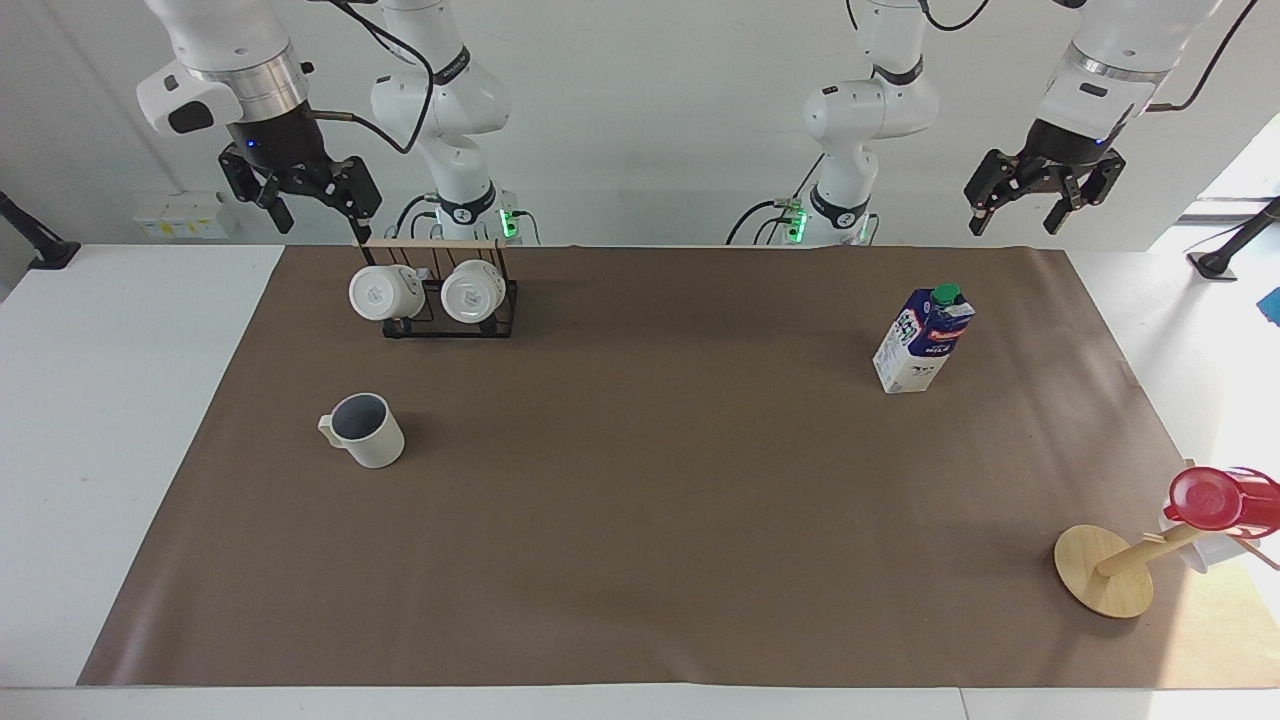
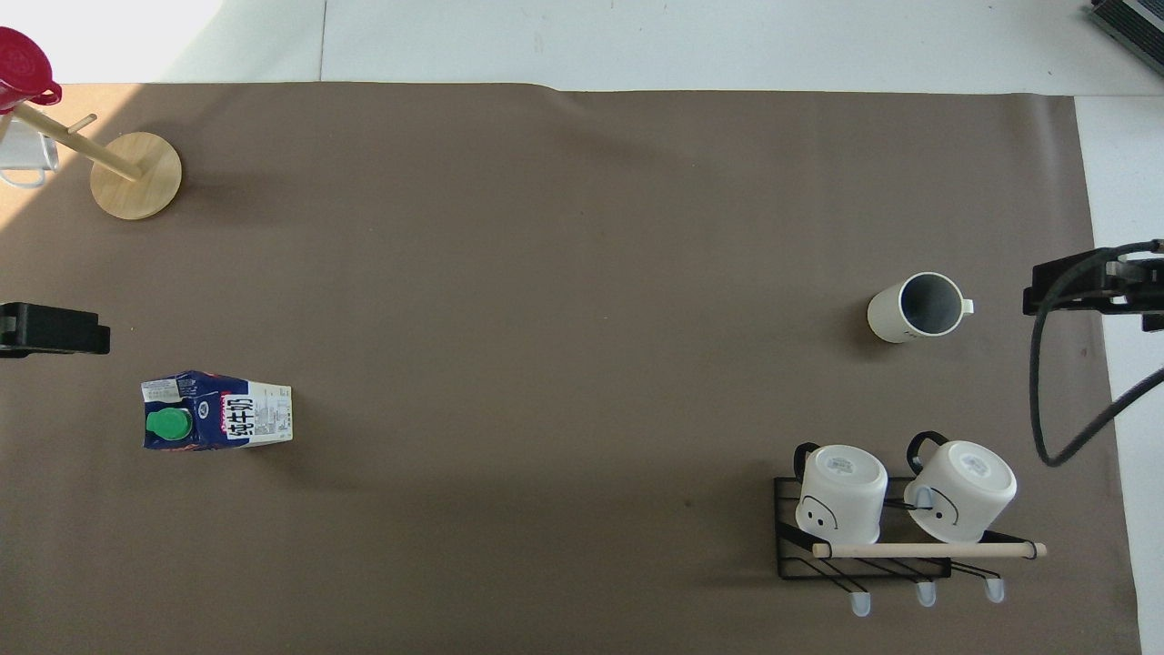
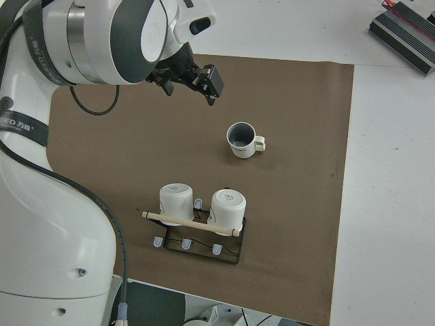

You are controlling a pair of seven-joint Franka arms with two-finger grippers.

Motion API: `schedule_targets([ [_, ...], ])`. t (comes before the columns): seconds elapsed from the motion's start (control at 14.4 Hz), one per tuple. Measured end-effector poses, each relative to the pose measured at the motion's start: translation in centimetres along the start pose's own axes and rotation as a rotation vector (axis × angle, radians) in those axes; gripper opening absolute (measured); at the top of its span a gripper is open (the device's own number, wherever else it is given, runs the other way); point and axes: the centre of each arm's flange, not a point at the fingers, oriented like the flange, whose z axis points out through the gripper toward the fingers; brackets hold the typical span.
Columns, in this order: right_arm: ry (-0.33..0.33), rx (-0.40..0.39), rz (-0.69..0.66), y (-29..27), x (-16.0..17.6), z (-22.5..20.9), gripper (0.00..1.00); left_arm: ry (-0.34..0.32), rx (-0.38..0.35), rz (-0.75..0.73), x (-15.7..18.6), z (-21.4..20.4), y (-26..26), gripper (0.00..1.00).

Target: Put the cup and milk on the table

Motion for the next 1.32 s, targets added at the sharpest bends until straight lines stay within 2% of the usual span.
schedule_targets([
  [1.32,0.003,0.001,0.010,0.54,0.06,-0.14,1.00,0.000,0.000,0.000,0.00,0.00,-0.01,1.00],
])
